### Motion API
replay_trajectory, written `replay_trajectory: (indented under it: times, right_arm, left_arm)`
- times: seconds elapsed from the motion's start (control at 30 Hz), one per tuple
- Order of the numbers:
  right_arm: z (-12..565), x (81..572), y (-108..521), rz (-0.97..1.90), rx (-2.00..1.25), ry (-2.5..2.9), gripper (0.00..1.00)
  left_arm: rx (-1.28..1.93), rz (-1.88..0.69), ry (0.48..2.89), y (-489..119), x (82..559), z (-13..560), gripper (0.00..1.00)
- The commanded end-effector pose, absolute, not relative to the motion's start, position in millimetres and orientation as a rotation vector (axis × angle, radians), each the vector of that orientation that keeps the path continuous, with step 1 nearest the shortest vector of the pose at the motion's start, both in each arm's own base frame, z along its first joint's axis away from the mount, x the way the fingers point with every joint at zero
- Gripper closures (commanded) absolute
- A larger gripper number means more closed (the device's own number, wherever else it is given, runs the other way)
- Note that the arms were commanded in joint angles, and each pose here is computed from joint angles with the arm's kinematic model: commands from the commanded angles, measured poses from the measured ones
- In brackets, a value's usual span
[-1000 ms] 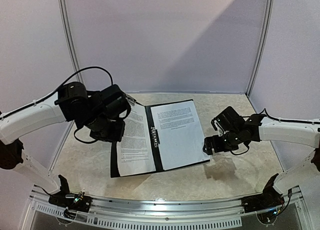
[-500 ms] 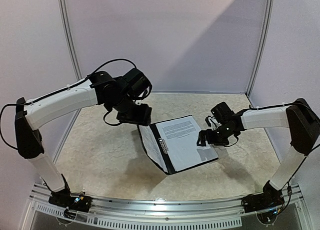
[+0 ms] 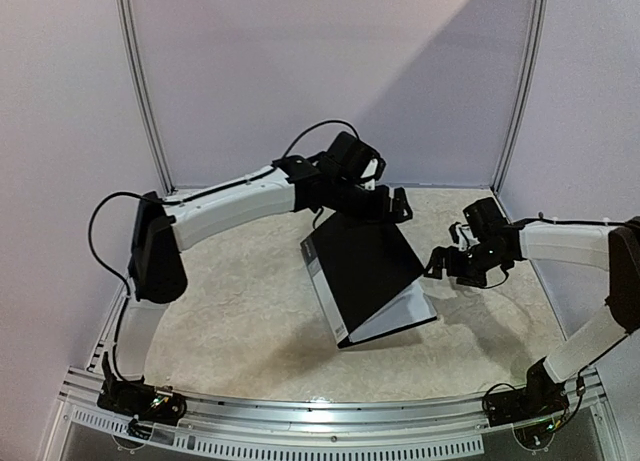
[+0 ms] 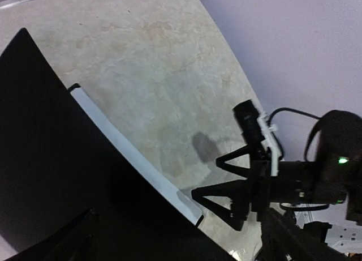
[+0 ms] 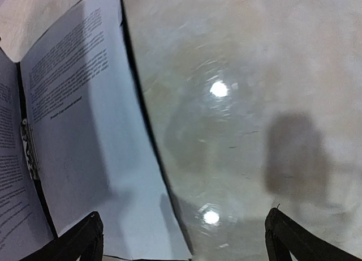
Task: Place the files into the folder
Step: Close the folder with files at the center of the board.
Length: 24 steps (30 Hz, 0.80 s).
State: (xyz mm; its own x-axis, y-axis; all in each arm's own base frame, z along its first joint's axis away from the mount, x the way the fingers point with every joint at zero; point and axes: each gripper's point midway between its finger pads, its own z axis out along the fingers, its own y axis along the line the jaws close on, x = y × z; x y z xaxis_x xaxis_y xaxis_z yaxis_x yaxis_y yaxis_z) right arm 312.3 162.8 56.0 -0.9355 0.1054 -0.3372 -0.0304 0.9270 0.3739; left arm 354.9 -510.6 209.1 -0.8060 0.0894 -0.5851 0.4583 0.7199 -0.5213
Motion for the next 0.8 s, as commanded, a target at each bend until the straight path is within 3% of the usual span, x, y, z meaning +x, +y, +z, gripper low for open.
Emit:
replay_trajectory:
  times: [0.0,0.13,0.3,0.5,0.77]
  right_arm:
    - [83.9,310.3,118.2,0.334,0.199,2.609,0.01]
    - [96.5,310.0,97.5,0.248,0.244,2.523,0.01]
    - [81.0,305.1,111.0,0.324,0.142,2.557,0.01]
    - [53.4,308.9,139.4,0.496,0.075,2.603,0.01]
    - [15.9,299.3,188.4,0.568,-0.053,2.754,0.01]
  left_arm:
    - [0.546,-0.979,2.454,-572.5,320.7,140.4,0.0]
    - [0.625,-0.901,2.463,-586.7,311.9,122.8,0.0]
    - [0.645,-0.8,2.345,-557.0,305.0,188.0,0.01]
    - [0.538,-0.53,2.355,-458.1,292.1,206.4,0.0]
    - [0.38,-0.207,2.414,-318.0,257.0,170.6,0.01]
